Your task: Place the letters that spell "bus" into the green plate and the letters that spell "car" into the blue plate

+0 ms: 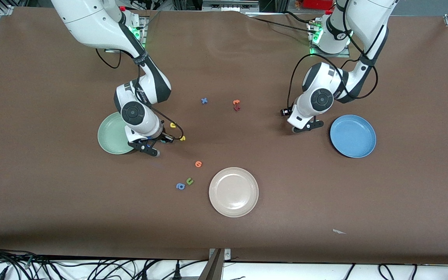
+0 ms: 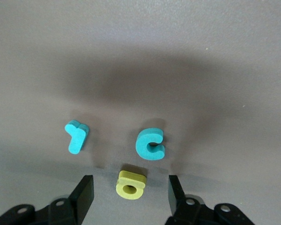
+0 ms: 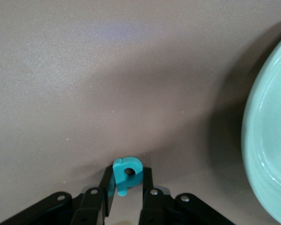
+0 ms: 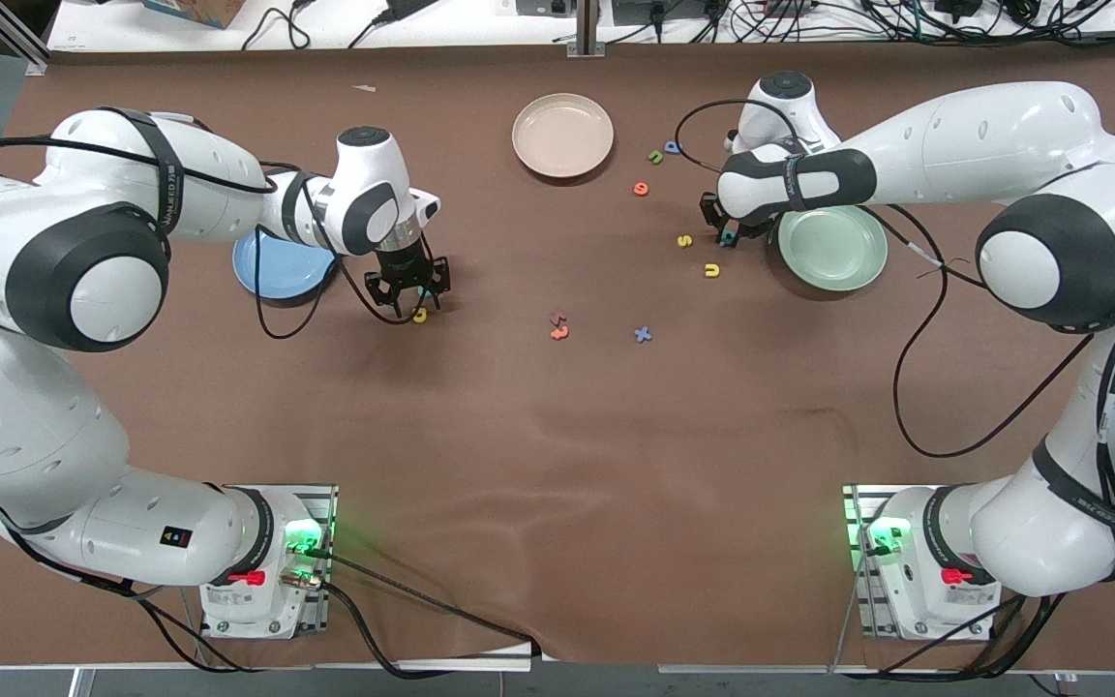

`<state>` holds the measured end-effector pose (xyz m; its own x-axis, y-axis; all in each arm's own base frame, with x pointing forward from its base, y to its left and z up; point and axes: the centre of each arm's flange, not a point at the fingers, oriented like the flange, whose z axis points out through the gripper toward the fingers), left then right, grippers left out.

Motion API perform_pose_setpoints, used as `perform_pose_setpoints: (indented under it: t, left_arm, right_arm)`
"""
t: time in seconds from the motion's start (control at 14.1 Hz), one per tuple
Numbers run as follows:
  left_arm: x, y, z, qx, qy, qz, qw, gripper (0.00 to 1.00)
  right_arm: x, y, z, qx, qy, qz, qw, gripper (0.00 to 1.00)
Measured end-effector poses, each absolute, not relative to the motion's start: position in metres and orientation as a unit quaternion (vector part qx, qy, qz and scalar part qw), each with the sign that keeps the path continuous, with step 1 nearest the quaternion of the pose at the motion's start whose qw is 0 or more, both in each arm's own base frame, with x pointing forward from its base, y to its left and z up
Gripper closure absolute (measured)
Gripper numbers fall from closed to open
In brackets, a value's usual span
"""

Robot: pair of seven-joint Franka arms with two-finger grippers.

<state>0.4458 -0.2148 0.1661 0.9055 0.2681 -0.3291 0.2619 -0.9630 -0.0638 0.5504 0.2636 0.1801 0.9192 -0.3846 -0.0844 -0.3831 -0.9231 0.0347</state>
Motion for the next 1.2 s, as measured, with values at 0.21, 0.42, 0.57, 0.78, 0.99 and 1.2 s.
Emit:
perform_pose_setpoints:
  t: [0.21,0.42,0.57,0.78,0.99,1.2]
  left_arm:
    - [0.445,-0.215,0.166,-0.976,-0.137,0.171,0.010,0.31]
    - [0.444,-0.215,0.165,-0.976,-0.137,0.171,0.010,0.47]
    - [0.444,-0.215,0.165,-0.976,-0.137,0.171,0.010,0.56]
    - [0.443,-0.215,0.165,-0.975,-0.138,0.171,0.010,0.56]
    - [0.443,-0.214,0.164,-0.975,-0.138,0.171,0.011,0.56]
    - [0.443,-0.214,0.164,-0.975,-0.141,0.172,0.009,0.57]
  right_arm:
    - [0.555,0.263,0.201,0.980,-0.190,-0.050,0.015,0.73]
    - [0.561,0.243,0.229,0.983,-0.167,-0.066,0.034,0.73]
    - [0.566,0.218,0.239,0.986,-0.140,-0.077,0.046,0.73]
    - [0.572,0.167,0.236,0.988,-0.107,-0.094,0.060,0.73]
    - [0.565,0.131,0.208,0.988,-0.094,-0.102,0.064,0.73]
    - [0.563,0.123,0.197,0.988,-0.094,-0.103,0.064,0.49]
